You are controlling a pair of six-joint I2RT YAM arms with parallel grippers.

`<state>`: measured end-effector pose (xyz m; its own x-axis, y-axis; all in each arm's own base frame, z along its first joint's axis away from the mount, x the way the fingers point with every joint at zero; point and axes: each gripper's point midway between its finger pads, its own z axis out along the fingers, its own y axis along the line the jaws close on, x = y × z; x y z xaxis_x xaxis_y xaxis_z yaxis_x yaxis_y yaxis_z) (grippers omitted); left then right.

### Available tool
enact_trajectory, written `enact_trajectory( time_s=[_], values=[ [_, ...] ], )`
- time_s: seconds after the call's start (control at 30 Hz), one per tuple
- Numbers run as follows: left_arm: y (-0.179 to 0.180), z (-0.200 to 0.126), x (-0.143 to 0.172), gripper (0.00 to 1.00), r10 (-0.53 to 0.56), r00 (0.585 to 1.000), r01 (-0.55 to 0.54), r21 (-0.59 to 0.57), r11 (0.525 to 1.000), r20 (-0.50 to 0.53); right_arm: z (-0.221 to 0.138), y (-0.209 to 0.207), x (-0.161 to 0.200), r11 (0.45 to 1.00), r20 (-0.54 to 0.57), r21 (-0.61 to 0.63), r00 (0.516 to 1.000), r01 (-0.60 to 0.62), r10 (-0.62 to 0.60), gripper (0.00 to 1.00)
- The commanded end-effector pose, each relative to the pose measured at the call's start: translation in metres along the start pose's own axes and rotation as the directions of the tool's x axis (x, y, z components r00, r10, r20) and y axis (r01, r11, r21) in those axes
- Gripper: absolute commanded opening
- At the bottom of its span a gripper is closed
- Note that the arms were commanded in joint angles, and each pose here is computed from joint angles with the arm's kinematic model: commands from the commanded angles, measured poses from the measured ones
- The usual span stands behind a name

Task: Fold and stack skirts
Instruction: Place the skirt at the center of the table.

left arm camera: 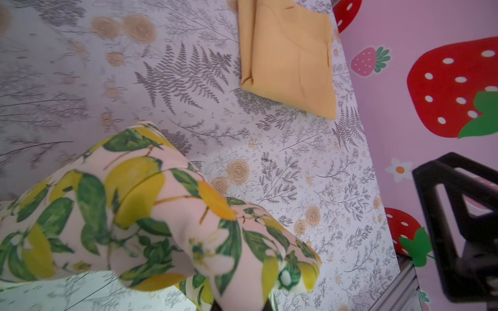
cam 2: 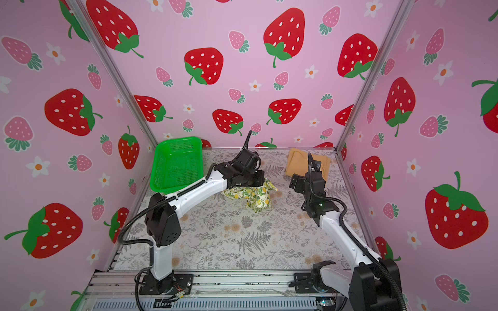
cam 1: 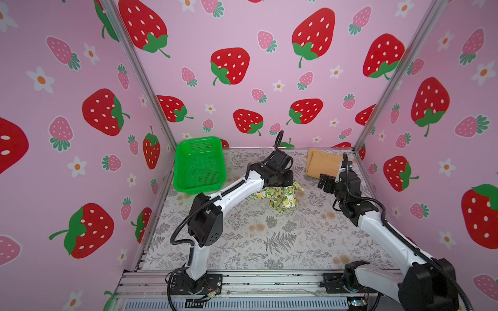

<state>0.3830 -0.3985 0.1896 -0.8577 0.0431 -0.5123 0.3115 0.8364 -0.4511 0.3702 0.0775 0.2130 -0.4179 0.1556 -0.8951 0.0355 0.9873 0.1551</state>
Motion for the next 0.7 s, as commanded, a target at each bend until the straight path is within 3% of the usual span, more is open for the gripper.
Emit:
enact_trajectory(
  time_s=[0.0,0.1,0.2,0.3,0.47,0.67],
  values=[
    [-0.047,0.017,-0.004,0.04,0.011,1.000,-0.011,0.120,0.993,0.004,-0.003,-0.008,0.003,1.000,0.000,0.017,1.000,0.010,-0.010,1.00],
    [-0.062,0.045,0.008,0.28,0.027,0.999,-0.020,0.136,0.991,-0.048,-0.001,-0.012,0.005,1.000,-0.003,0.031,1.000,0.008,-0.008,1.00],
    [-0.062,0.058,0.014,0.39,0.008,0.997,0.003,0.142,0.990,-0.081,-0.003,-0.013,0.002,0.999,0.004,0.036,1.000,0.004,-0.004,1.00],
    [-0.054,0.051,0.009,0.69,0.000,0.999,0.008,0.140,0.990,-0.054,-0.008,-0.016,-0.003,0.999,0.023,0.044,1.000,0.015,-0.016,1.00],
    [-0.018,0.011,-0.016,0.74,-0.073,0.997,0.069,0.115,0.991,0.027,-0.009,-0.006,-0.001,0.999,0.011,-0.009,0.999,0.037,-0.037,1.00],
    [0.057,-0.021,-0.025,0.76,-0.188,0.979,0.184,0.053,0.982,0.082,-0.002,0.029,0.026,0.992,-0.061,-0.110,0.996,0.064,-0.071,1.00]
  ],
)
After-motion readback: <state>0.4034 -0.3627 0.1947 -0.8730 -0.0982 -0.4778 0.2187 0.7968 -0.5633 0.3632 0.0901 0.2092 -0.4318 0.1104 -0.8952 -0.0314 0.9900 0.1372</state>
